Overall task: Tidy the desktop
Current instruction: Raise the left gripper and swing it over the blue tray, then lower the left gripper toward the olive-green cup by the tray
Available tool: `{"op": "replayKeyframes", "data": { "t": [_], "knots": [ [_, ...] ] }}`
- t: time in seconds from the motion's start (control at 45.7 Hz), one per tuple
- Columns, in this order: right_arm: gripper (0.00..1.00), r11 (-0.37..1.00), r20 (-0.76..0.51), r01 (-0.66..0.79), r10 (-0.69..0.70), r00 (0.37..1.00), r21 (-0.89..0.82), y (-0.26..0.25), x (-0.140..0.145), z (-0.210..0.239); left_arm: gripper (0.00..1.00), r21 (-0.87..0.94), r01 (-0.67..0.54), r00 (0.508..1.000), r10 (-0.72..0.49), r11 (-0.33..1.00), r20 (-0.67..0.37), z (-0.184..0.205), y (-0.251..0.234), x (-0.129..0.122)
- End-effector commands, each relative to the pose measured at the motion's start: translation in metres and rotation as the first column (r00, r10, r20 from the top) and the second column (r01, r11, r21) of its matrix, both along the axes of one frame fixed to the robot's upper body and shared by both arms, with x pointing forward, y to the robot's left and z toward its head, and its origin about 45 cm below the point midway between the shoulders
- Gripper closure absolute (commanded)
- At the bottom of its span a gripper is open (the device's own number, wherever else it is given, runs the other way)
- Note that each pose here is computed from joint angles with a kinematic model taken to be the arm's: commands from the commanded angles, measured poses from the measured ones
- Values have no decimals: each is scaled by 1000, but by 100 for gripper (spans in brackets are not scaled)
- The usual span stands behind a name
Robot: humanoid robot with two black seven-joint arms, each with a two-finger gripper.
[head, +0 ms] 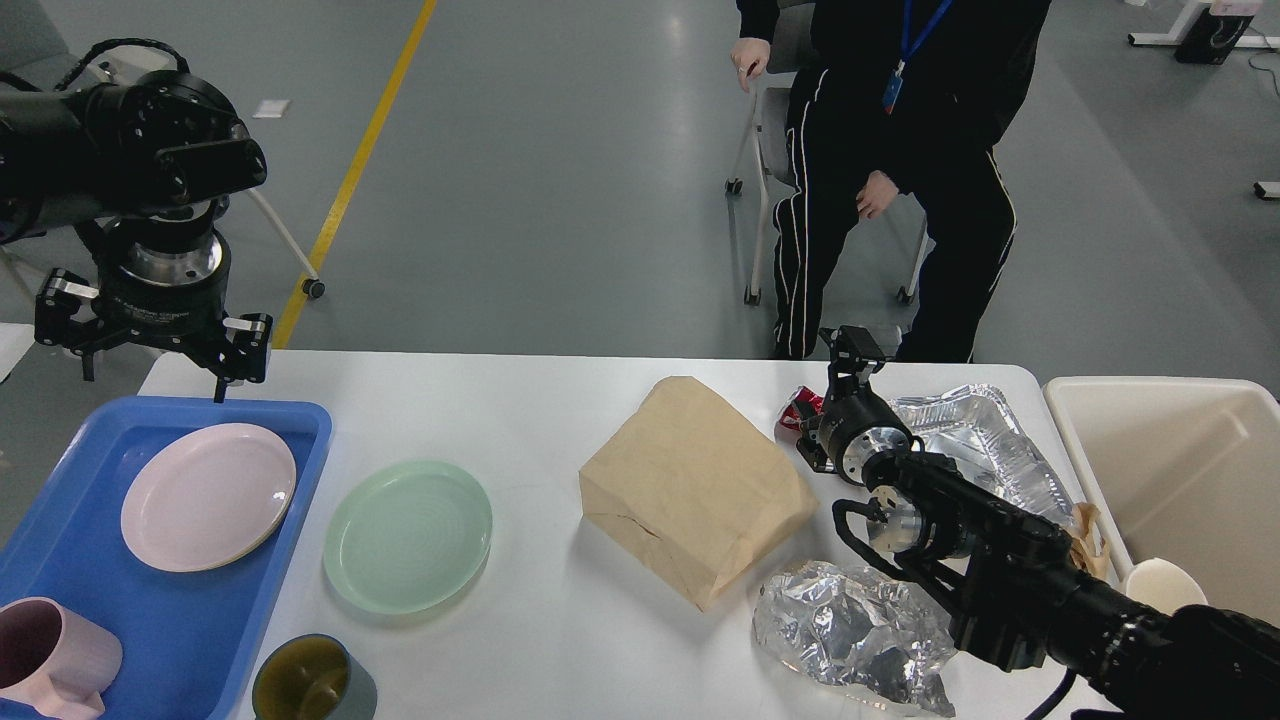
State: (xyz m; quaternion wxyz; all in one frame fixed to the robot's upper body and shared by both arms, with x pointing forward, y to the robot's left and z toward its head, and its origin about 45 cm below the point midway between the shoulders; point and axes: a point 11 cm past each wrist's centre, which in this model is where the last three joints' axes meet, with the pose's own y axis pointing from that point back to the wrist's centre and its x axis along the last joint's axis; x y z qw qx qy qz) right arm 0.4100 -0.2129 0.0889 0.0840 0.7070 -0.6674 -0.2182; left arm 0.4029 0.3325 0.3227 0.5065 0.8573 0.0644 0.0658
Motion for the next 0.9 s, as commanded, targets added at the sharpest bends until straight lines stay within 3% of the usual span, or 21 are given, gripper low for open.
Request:
{"op": "replayKeyframes", "data": {
  "t": [0.0, 0.175, 0.504, 0.876],
  "knots": [
    [0, 1000, 0, 1, -1, 1000, 1, 0, 0, 0, 4, -21, 27, 996, -28, 999, -82, -12, -16, -18],
    [0, 1000, 0, 0, 0, 1000, 0, 0, 0, 0, 4, -57, 30, 986, -39, 998, -165, -34, -24, -37],
    [0, 1000, 0, 0, 0, 1000, 0, 0, 0, 0, 4, -87, -29, 931, -5, 996, -365, -114, -14, -83],
    [0, 1000, 0, 1, -1, 1000, 1, 0, 0, 0, 5, -146, -23, 904, -42, 989, -425, -152, -28, -99]
  ]
}}
